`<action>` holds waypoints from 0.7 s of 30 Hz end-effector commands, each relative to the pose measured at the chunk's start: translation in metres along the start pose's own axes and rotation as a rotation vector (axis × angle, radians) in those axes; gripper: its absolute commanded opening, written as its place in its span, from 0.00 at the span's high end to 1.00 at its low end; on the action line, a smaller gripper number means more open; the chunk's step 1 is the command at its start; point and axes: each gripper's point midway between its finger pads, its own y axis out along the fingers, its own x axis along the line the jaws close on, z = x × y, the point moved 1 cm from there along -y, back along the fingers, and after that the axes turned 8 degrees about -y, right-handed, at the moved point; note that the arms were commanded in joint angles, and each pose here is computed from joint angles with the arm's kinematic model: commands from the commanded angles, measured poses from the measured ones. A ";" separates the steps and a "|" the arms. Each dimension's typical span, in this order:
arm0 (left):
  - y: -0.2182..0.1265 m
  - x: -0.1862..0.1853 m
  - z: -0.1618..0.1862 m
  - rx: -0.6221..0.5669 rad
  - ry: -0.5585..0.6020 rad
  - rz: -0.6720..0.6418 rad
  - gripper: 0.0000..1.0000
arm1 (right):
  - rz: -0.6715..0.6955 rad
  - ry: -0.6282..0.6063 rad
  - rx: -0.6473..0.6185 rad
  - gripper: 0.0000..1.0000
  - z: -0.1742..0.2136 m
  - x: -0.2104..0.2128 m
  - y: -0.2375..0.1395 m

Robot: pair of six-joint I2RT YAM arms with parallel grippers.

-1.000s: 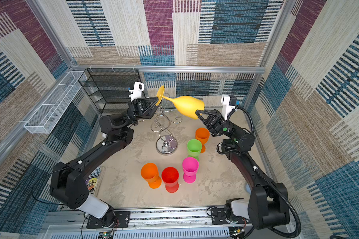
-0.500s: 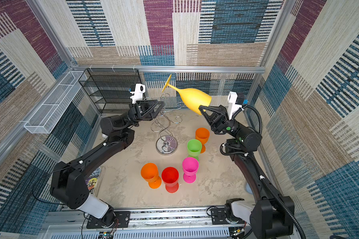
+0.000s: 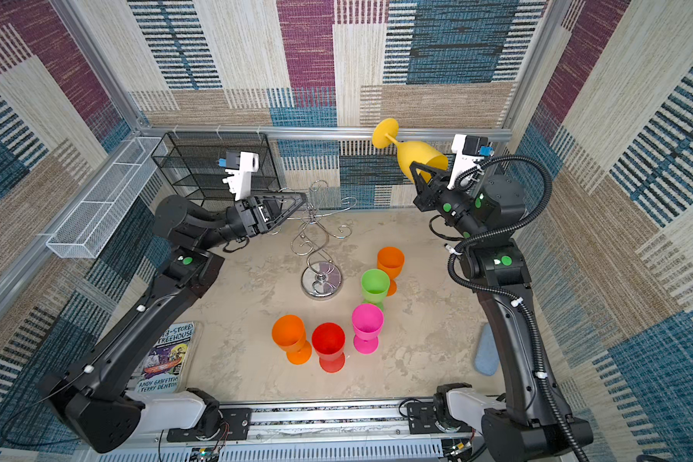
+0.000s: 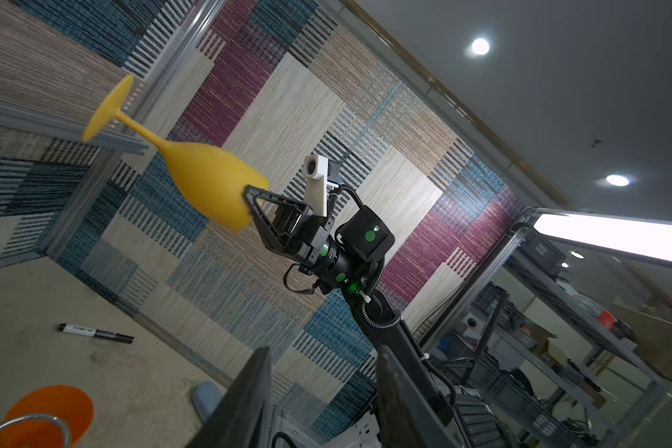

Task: Take the wine glass off the wine glass rack
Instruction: 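Pull the yellow glass away with the right gripper while the left gripper releases it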

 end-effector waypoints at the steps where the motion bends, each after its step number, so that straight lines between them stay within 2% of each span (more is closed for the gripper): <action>1: -0.024 0.048 0.025 0.079 0.111 -0.326 0.53 | 0.195 -0.030 0.199 0.97 0.046 -0.049 0.002; 2: -0.028 0.044 0.025 0.074 0.137 -0.339 0.53 | 0.202 -0.030 0.220 0.97 0.045 -0.055 0.004; 10: -0.050 0.025 0.037 0.070 0.188 -0.354 0.53 | 0.279 -0.004 0.501 1.00 0.109 -0.108 0.031; 21: -0.060 0.018 0.056 0.102 0.185 -0.313 0.53 | 0.355 0.009 0.845 1.00 0.198 -0.147 0.026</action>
